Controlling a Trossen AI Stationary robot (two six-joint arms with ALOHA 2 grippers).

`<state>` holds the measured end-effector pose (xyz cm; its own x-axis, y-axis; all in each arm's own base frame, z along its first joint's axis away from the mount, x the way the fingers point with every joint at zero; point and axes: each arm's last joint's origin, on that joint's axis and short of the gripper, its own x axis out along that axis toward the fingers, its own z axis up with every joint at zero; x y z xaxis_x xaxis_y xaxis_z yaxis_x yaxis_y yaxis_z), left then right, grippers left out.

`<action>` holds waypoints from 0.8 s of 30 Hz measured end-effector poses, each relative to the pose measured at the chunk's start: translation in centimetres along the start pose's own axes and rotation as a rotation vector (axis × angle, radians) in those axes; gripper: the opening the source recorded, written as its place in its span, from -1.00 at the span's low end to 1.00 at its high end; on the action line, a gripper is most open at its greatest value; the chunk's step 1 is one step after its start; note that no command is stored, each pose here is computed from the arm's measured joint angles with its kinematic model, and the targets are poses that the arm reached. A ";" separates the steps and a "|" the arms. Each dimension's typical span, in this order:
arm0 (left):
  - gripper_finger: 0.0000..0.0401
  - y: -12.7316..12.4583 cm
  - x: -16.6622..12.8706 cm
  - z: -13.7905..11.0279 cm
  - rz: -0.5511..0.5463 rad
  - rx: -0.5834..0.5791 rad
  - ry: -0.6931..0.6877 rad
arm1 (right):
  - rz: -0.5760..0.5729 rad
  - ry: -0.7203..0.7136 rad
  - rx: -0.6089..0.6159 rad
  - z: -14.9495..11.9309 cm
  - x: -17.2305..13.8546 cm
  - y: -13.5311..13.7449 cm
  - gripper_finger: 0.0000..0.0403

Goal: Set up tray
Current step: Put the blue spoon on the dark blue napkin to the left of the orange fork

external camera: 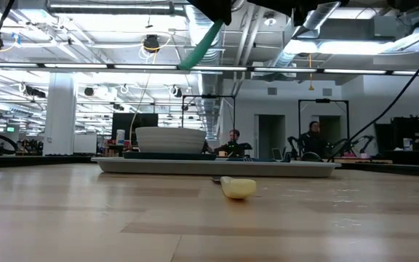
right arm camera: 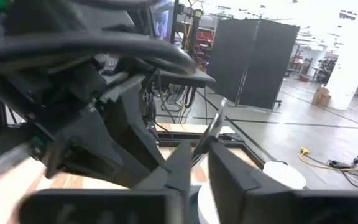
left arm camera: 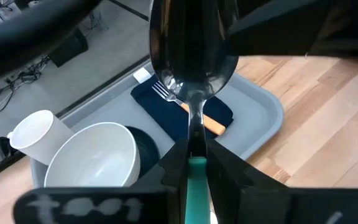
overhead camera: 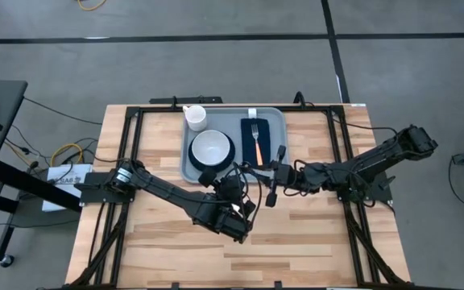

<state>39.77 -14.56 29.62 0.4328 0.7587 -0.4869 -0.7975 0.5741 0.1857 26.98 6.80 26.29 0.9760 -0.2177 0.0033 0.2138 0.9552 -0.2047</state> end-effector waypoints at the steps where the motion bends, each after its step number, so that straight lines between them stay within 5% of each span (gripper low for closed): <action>1: -0.85 0.0 0.0 0.0 0.000 0.000 0.000 | 0.000 -0.003 0.004 0.0 0.0 0.0 -0.83; 8: -0.79 0.0 0.0 -0.1 -0.010 0.011 0.021 | 0.003 -0.001 0.007 0.0 0.0 0.0 -0.99; 24: -0.83 -0.1 0.0 -0.1 -0.020 0.054 0.038 | 0.026 -0.003 0.015 0.0 0.0 0.1 -0.95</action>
<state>39.77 -14.63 29.52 0.4312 0.7355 -0.5227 -0.7644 0.6055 0.2214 26.99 6.89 26.28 0.9814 -0.1918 0.0008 0.1885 0.9636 -0.1897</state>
